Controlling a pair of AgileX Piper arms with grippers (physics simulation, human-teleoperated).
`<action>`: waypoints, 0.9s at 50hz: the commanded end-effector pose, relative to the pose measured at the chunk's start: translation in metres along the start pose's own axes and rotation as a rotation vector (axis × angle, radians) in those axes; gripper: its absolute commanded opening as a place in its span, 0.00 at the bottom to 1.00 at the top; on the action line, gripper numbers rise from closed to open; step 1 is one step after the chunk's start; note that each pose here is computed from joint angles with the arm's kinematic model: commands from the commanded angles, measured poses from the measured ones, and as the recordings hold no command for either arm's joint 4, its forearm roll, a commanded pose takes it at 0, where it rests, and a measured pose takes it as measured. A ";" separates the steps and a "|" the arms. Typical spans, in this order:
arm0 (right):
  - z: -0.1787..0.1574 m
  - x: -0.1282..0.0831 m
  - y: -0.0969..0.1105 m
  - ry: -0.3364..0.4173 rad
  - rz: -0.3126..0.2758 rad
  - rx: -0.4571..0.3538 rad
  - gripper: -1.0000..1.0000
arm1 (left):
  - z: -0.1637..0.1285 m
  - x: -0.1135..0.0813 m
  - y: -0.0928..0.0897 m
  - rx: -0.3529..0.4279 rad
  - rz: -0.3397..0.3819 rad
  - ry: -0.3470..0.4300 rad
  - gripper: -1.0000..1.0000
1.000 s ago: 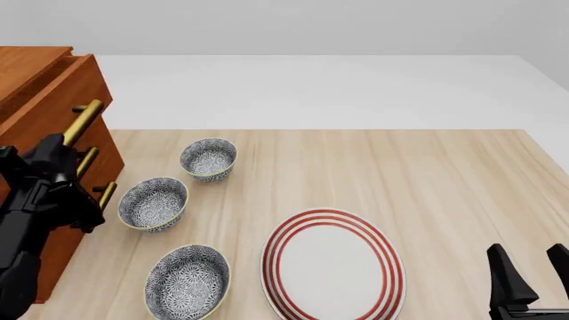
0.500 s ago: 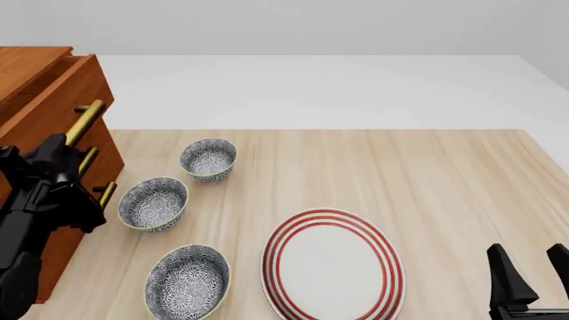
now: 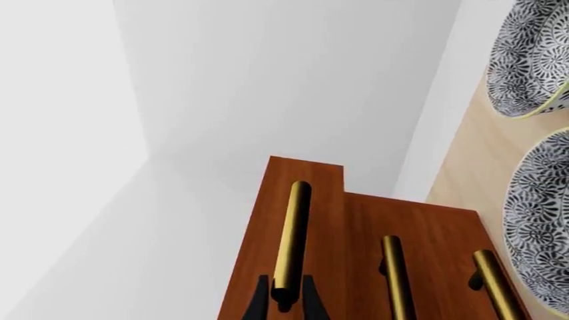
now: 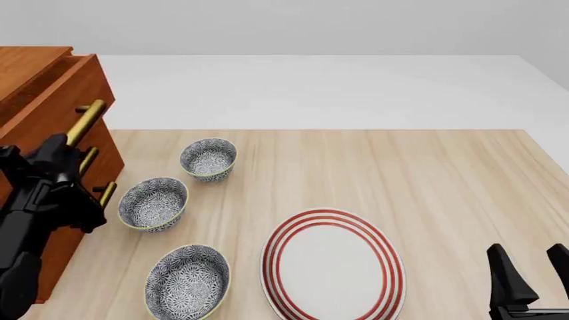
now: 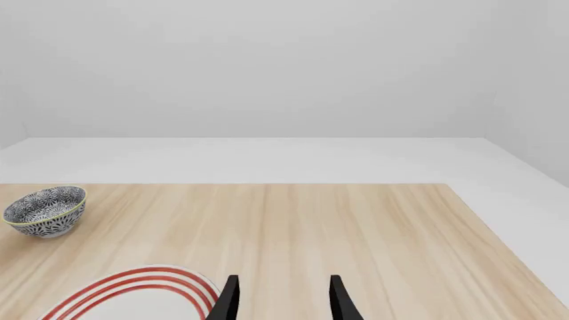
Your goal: Open the top drawer of the cabinet.
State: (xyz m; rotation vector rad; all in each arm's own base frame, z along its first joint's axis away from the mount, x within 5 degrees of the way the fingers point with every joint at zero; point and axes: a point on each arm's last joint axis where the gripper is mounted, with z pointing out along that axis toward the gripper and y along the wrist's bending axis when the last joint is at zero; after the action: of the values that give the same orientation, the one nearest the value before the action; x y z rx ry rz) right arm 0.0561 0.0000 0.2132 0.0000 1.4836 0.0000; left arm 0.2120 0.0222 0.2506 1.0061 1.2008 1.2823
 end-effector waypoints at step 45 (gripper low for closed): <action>0.000 0.000 0.000 0.000 0.000 0.000 1.00 | -0.027 -0.008 0.019 0.002 -0.049 -0.025 1.00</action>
State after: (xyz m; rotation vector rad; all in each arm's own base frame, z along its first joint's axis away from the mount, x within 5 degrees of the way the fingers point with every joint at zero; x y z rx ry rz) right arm 0.0561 0.0000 0.2132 0.0000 1.4836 0.0000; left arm 0.1952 0.0170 0.2594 0.9874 1.2050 1.2524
